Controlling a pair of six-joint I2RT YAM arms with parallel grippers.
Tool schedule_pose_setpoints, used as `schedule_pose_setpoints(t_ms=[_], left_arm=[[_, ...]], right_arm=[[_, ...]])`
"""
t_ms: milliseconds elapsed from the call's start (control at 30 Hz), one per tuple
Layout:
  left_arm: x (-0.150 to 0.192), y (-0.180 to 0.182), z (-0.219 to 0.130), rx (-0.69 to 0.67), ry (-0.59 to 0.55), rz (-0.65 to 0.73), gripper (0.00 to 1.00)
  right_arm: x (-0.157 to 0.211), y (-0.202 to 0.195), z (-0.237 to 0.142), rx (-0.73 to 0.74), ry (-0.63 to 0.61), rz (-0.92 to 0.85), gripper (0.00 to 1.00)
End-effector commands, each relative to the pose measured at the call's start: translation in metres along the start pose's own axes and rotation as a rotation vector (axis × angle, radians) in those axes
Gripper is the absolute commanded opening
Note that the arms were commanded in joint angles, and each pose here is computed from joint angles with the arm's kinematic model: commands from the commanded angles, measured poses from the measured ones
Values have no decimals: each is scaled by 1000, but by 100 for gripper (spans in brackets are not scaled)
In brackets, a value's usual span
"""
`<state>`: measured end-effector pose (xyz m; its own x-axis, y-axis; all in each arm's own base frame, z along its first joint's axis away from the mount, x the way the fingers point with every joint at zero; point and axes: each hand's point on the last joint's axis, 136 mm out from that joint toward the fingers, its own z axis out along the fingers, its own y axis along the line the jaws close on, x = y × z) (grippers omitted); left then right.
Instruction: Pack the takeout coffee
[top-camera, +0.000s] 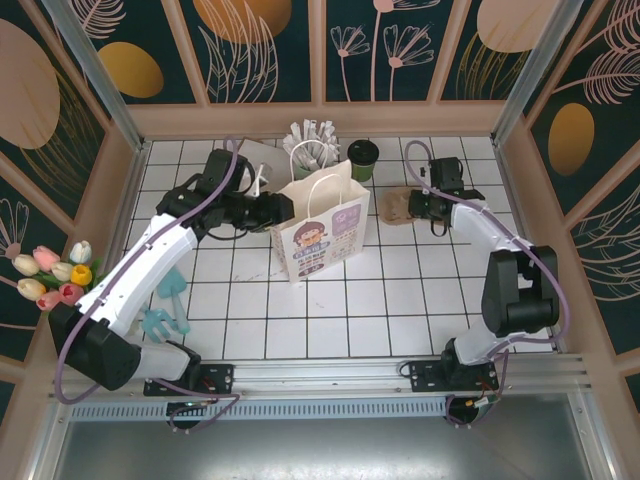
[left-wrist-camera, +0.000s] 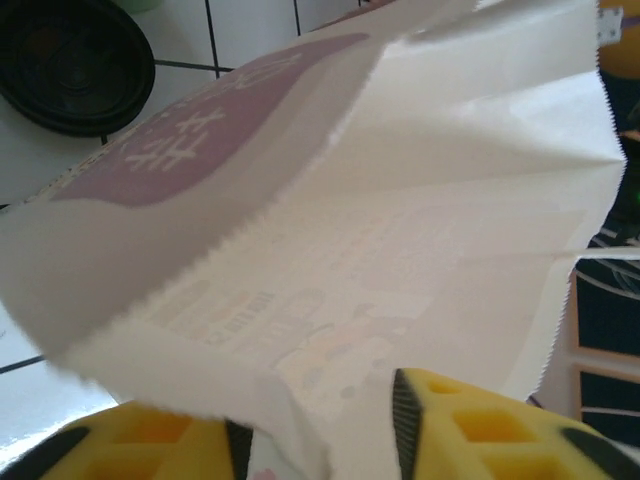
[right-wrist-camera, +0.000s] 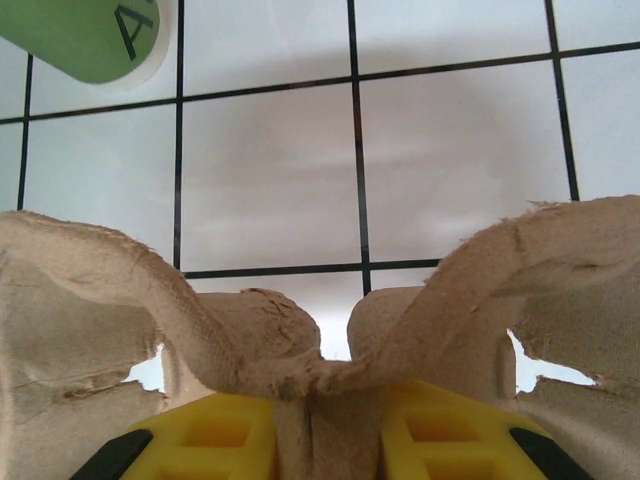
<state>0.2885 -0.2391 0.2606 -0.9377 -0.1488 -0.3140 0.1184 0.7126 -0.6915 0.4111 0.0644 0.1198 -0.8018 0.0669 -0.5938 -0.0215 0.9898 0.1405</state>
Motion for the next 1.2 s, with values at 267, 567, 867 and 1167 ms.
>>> schedule_pose_setpoints(t_ms=[267, 567, 867, 1167], left_arm=[[-19, -14, -38, -78, -103, 239, 98], [-57, -33, -76, -114, -353, 415, 98], [-117, -62, -70, -77, -534, 438, 99], [-141, -87, -37, 68, -539, 533, 99]], right_arm=[[-31, 5, -29, -10, -136, 55, 25], [-49, 22, -49, -80, -204, 62, 25], [-67, 41, -67, -160, -282, 82, 27], [-93, 56, -110, -226, -345, 81, 28]])
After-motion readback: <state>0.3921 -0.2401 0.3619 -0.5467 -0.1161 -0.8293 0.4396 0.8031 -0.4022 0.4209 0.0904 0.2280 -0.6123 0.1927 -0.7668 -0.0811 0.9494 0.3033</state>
